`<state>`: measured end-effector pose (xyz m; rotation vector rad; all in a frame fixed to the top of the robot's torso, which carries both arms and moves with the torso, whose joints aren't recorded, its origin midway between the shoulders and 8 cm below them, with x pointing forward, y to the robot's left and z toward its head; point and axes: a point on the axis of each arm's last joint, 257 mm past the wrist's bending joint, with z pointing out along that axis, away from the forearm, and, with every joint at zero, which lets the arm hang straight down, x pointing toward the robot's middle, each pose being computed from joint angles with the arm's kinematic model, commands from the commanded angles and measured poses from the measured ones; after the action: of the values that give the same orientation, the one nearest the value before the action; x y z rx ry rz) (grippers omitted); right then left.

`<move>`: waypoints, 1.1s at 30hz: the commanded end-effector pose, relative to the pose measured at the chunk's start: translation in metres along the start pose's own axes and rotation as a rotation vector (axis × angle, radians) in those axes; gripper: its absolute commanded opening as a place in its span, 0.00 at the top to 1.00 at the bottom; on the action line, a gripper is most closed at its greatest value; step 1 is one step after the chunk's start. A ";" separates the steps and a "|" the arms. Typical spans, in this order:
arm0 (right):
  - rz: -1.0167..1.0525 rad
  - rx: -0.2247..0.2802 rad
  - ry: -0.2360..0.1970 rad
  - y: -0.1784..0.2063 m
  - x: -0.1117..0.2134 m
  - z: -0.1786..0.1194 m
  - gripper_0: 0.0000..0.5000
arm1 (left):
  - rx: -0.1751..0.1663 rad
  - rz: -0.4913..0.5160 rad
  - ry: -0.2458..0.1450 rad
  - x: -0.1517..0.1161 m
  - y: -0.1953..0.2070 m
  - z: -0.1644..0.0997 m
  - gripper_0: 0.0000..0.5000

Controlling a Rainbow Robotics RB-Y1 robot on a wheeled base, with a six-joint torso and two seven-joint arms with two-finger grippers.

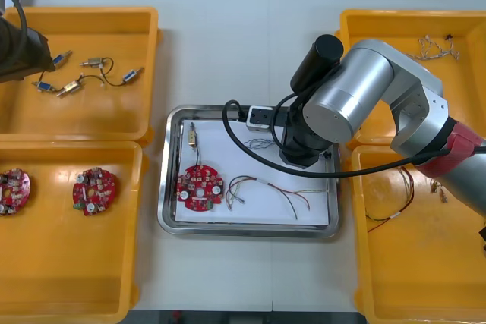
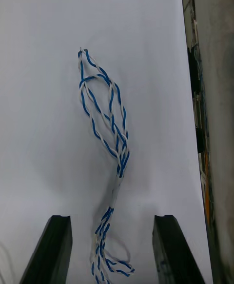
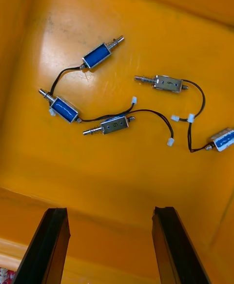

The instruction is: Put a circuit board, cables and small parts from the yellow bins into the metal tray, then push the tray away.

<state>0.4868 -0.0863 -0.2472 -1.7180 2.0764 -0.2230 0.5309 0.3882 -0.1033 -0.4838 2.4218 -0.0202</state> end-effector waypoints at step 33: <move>0.509 -0.004 0.017 -0.050 0.008 -0.128 0.00 | -0.067 -0.422 -0.139 -0.075 0.031 0.042 0.00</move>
<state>0.4682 -0.1200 -0.1581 -1.2378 2.4795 -0.0881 0.5797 0.4565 -0.1257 -0.8852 2.2603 0.0328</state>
